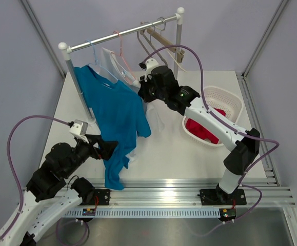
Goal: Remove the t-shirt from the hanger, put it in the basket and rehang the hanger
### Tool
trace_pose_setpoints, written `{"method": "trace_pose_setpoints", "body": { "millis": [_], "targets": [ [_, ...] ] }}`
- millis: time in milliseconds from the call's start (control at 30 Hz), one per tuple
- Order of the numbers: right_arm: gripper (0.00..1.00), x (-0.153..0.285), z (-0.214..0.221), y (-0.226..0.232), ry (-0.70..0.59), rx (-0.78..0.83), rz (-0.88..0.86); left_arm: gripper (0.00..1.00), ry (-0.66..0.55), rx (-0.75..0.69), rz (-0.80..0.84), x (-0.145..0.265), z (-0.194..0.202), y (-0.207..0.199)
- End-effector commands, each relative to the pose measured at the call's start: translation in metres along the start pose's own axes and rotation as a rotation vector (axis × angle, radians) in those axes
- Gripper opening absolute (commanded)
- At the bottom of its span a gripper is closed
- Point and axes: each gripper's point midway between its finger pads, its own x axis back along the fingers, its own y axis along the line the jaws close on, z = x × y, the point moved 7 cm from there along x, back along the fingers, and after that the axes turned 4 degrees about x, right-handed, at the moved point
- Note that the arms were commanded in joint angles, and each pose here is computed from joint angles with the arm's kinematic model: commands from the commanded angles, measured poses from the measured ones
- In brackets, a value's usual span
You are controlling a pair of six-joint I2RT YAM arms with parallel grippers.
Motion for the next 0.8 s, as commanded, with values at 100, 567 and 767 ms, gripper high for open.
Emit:
{"method": "trace_pose_setpoints", "body": {
  "millis": [100, 567, 767],
  "targets": [
    [0.0, 0.029, -0.045, 0.008, -0.192, 0.0, -0.022, 0.99, -0.011, 0.037, 0.097, -0.011, -0.014, -0.019],
    [0.0, 0.094, -0.026, 0.003, -0.304, -0.03, 0.038, 0.99, -0.083, 0.215, 0.439, -0.024, -0.089, -0.093],
    [0.0, 0.1, 0.013, 0.004, -0.275, -0.076, 0.014, 0.98, -0.119, 0.309, 0.464, -0.045, -0.117, -0.111]
  ]
}}
